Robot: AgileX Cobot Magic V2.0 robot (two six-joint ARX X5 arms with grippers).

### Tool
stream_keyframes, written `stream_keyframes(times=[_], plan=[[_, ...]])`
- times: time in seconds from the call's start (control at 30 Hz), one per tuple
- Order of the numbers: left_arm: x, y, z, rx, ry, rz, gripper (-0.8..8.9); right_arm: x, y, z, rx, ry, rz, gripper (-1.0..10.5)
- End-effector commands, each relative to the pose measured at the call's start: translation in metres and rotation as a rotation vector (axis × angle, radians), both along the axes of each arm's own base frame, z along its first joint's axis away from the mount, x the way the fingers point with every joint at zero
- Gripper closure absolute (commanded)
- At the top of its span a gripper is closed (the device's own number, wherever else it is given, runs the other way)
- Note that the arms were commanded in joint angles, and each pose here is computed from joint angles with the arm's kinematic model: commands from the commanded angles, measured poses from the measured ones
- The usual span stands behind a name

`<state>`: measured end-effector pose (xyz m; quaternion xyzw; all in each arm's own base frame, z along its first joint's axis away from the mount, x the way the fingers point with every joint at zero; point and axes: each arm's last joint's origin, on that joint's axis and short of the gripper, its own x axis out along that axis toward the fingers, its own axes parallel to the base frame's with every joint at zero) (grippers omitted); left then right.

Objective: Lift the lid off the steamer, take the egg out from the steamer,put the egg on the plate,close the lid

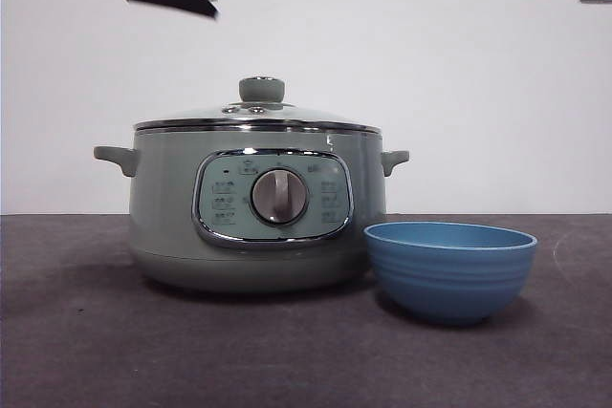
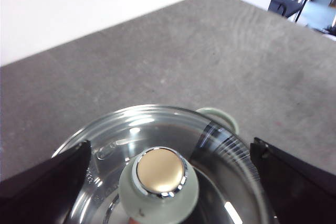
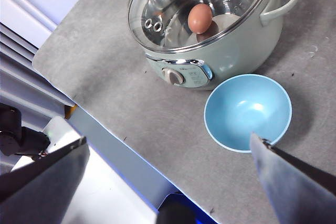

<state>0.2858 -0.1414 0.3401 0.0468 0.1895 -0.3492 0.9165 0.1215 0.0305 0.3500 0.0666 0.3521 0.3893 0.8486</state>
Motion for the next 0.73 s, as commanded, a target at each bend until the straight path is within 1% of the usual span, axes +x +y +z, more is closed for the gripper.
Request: stream_keyframes(times=[0.03,0.3,0.63,0.7,0.73], plan=[[0.012,-0.011,-0.015,0.027,-0.002,-0.001,2.56,0.000,0.000,0.001,0.002,-0.006,0.003,3.8],[0.032,-0.026,-0.047,0.073,0.054,0.006,2.56,0.000,0.000,0.001,0.001,-0.006,0.003,3.8],[0.037,-0.030,-0.060,0.102,0.088,0.020,2.60,0.000,0.000,0.001,0.000,-0.009,0.004,3.8],[0.036,-0.030,-0.061,0.106,0.096,0.020,4.24,0.000,0.000,0.001,-0.001,-0.010,0.004,3.8],[0.036,-0.029,-0.062,0.109,0.105,0.016,4.67,0.000,0.000,0.001,0.000,-0.009,0.004,3.8]])
